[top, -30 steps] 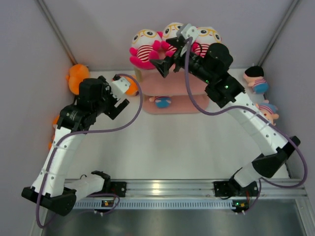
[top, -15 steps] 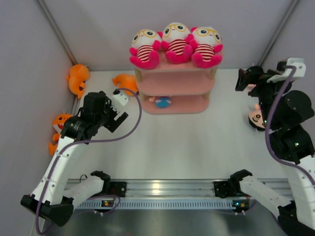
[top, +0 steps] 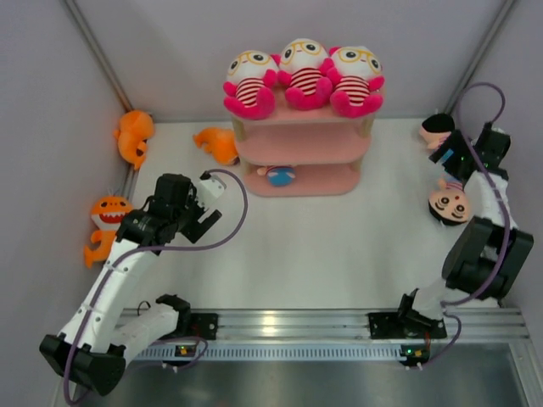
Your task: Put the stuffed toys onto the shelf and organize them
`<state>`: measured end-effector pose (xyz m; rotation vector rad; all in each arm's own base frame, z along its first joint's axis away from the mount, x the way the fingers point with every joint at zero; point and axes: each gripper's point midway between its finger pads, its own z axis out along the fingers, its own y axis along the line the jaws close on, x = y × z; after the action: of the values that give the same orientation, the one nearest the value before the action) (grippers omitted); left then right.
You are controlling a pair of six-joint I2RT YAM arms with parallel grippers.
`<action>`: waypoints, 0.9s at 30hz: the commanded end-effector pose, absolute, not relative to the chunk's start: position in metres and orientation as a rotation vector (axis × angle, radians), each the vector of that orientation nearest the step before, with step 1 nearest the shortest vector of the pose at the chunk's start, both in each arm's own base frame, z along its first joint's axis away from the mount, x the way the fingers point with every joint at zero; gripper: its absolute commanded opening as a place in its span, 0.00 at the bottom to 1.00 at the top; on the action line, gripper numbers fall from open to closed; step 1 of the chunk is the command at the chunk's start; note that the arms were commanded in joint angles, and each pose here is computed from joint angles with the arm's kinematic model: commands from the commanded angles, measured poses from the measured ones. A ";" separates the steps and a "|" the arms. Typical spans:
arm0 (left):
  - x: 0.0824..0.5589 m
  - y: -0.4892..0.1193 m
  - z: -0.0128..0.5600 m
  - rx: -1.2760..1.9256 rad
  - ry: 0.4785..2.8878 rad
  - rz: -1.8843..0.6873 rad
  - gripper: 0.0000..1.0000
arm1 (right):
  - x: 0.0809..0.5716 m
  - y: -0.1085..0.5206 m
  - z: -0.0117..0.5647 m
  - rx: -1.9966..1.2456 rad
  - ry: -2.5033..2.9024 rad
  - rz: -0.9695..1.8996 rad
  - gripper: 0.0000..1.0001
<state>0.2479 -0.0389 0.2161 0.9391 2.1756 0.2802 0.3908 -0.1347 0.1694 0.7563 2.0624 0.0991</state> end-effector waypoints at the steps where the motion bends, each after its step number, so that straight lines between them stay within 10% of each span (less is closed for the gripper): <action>1: 0.248 -0.034 0.205 0.954 2.179 0.314 0.98 | 0.473 -0.150 0.223 0.570 1.940 0.179 0.94; 18: 0.268 -0.021 0.171 1.042 2.334 0.418 0.98 | 0.577 -0.208 0.070 0.250 2.411 -0.350 0.95; 21: 0.271 -0.025 0.168 1.057 2.344 0.400 0.98 | 0.574 -0.214 0.064 0.242 2.422 -0.394 0.78; 25: 0.272 -0.029 0.167 1.068 2.344 0.371 0.98 | 0.574 -0.215 0.064 0.222 2.408 -0.405 0.11; 27: 0.271 -0.032 0.166 1.075 2.342 0.347 0.98 | 0.578 -0.206 0.077 0.203 2.389 -0.344 0.00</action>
<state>0.2585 -0.0243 0.1487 1.1039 2.4075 0.3762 0.5801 -0.2124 0.0611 0.2294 2.3894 -0.3824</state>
